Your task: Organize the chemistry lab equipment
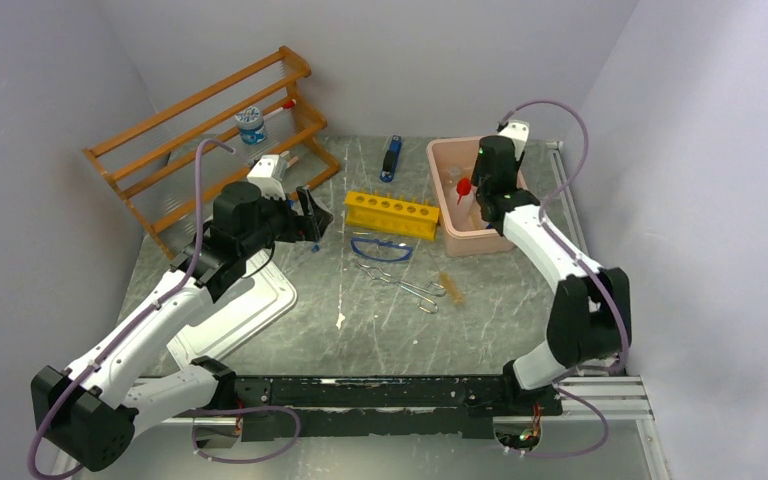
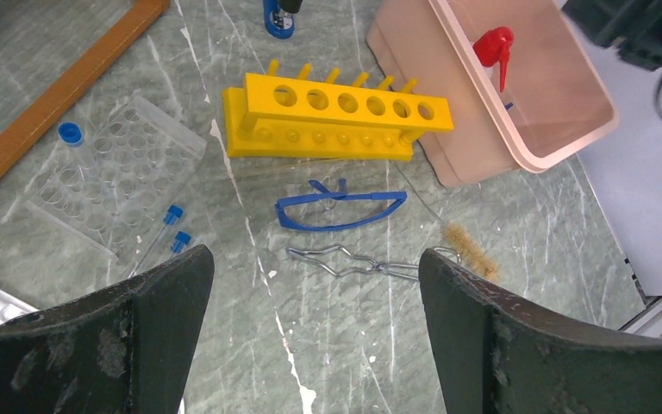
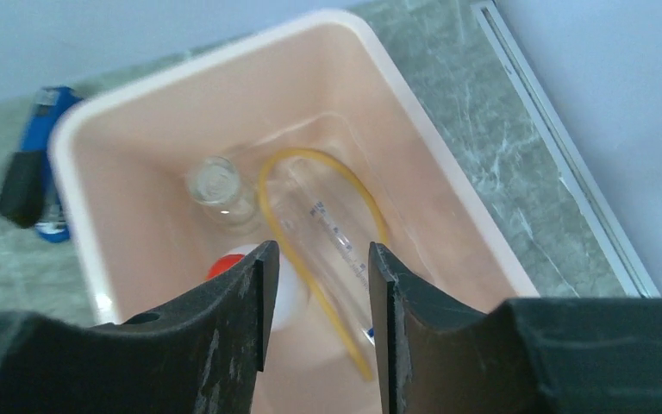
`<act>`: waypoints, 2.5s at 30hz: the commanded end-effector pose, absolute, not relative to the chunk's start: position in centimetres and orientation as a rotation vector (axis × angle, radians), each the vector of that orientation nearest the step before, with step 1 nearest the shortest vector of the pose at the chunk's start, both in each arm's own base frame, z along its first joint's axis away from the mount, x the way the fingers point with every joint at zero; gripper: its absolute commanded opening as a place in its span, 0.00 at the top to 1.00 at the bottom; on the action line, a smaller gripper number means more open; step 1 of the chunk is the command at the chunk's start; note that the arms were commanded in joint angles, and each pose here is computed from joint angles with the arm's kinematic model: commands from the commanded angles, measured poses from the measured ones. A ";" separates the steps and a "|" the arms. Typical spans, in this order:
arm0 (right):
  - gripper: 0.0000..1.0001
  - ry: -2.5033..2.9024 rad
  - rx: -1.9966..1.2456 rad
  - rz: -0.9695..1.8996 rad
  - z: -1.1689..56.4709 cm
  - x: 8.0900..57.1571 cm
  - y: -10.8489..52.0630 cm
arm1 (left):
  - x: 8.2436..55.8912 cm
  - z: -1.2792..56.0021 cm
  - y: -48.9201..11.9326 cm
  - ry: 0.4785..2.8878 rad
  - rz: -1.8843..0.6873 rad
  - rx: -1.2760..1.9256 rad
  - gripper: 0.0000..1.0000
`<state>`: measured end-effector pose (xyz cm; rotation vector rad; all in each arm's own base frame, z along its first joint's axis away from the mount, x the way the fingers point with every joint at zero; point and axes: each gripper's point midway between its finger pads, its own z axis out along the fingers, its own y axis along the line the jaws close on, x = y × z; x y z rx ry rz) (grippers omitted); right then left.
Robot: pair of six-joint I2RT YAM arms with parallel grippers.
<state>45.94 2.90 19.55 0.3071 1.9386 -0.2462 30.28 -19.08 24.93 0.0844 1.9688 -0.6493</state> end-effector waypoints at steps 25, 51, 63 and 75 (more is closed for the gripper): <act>0.39 2.207 -0.709 0.232 11.4 33.5 27.0 | 29.5 17.7 -18.2 2.181 -0.619 -0.108 0.13; 0.45 2.207 -1.234 0.153 3.2 35.2 29.5 | 29.8 16.1 -17.8 2.223 -0.564 -0.105 0.12; 0.76 2.236 -1.209 0.104 2.9 35.4 28.7 | 29.8 15.8 -18.1 2.232 -0.579 -0.104 0.12; 0.96 2.191 -1.104 0.156 6.7 36.0 29.3 | 29.6 16.0 -17.8 2.226 -0.572 -0.110 0.12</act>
